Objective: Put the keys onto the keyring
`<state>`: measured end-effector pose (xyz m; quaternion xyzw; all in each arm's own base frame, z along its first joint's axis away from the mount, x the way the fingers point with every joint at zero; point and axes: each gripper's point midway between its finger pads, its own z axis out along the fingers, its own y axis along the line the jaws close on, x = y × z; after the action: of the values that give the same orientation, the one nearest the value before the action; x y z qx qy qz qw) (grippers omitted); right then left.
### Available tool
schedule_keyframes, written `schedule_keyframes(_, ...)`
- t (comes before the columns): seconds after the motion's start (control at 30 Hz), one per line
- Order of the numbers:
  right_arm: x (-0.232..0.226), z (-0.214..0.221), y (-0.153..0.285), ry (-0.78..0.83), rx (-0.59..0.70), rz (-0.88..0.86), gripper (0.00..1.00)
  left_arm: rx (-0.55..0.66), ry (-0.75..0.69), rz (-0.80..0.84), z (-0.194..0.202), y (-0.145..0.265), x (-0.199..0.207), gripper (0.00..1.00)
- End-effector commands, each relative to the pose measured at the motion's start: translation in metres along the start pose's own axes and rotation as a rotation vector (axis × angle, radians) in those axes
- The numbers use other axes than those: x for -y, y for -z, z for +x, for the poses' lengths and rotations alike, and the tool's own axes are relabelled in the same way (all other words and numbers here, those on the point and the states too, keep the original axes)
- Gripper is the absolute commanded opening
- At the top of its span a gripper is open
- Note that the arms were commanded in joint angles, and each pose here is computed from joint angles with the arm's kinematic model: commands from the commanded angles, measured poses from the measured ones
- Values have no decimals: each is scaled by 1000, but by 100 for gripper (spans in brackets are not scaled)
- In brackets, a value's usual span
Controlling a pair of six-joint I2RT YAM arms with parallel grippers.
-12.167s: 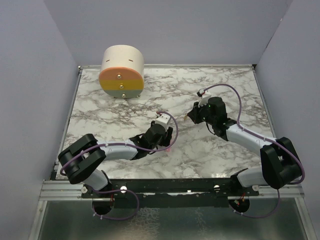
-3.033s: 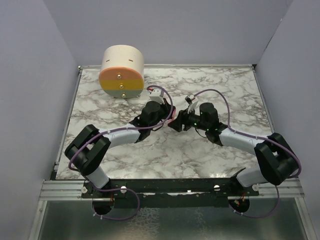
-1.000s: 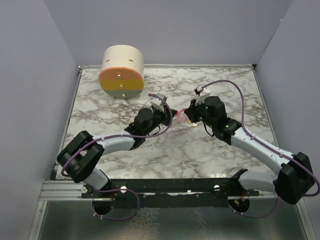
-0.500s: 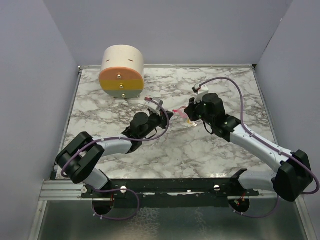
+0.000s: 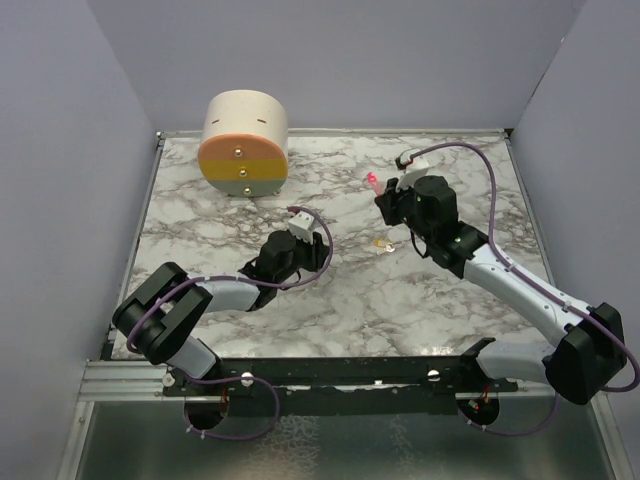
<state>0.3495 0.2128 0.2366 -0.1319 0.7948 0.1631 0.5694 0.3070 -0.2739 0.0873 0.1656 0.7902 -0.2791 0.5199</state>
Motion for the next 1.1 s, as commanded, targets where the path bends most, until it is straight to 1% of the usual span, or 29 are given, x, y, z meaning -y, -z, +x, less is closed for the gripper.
schedule_keyframes(0.0,-5,-15,2,16,39,-30,1,40,14,-12,-12,-1,0,35)
schedule_keyframes(0.2,-13,5,-1,39,-23,-84,1,75,55,-32,-23,4,-2,36)
schedule_keyframes(0.27,-16,13,-1,42,-44,-107,1,83,79,-49,-24,7,-5,43)
schedule_keyframes(0.37,-25,28,-4,47,-87,-160,1,88,120,-81,-24,11,-13,47)
schedule_keyframes(0.53,-37,60,-12,33,-179,-238,1,93,200,-143,-24,19,-29,47)
schedule_keyframes(0.63,-43,87,-18,6,-246,-272,1,108,233,-188,-27,27,-41,47)
schedule_keyframes(0.8,-55,128,-22,-46,-345,-340,1,142,254,-235,-35,40,-51,48)
schedule_keyframes(1.0,-62,169,-18,-70,-440,-371,1,156,255,-238,-40,46,-51,48)
schedule_keyframes(1.03,-63,173,-17,-72,-451,-374,5,157,254,-239,-40,46,-51,48)
schedule_keyframes(1.07,-63,177,-15,-75,-460,-373,17,155,255,-239,-40,45,-52,48)
